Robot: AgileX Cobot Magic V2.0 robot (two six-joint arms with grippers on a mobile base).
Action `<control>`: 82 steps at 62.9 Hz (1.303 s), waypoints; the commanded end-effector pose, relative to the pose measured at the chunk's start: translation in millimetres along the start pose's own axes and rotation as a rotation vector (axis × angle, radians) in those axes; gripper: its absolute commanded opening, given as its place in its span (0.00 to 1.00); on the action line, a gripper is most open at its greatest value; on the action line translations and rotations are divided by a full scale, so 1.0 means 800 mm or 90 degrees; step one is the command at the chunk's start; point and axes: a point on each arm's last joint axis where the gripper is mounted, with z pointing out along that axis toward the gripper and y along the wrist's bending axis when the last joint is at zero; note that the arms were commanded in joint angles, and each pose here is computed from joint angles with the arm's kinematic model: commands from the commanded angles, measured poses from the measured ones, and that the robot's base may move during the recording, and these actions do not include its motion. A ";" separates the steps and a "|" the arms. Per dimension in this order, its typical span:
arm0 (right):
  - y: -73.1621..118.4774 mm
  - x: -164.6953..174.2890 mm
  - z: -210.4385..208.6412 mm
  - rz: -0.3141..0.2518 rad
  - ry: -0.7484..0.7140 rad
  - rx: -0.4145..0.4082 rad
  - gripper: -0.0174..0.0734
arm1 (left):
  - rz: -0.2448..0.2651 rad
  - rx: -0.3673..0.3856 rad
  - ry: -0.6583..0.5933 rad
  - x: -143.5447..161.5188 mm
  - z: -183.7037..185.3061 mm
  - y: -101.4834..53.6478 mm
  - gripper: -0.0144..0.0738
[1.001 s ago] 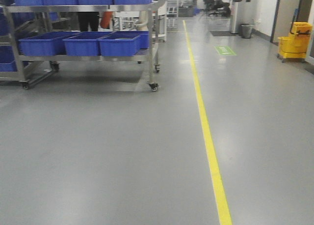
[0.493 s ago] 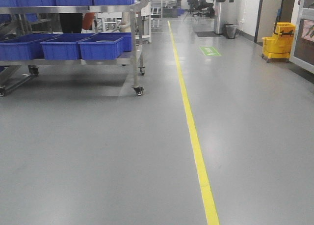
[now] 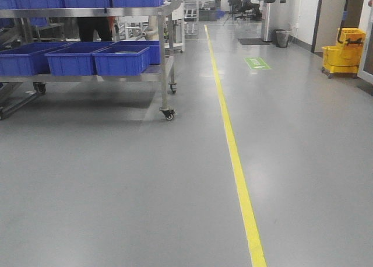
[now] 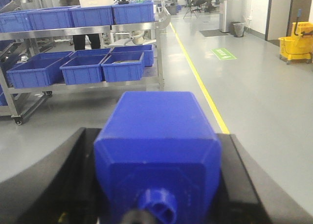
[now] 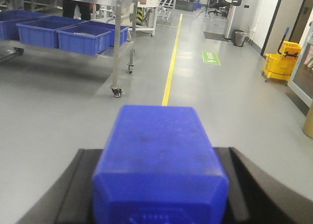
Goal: Pick and sort blue part to right shelf
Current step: 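Drive the base away from the table along the yellow floor line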
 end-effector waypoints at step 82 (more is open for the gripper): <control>-0.002 -0.021 -0.002 -0.004 -0.069 0.010 0.63 | -0.001 -0.004 -0.069 -0.021 0.000 0.001 0.40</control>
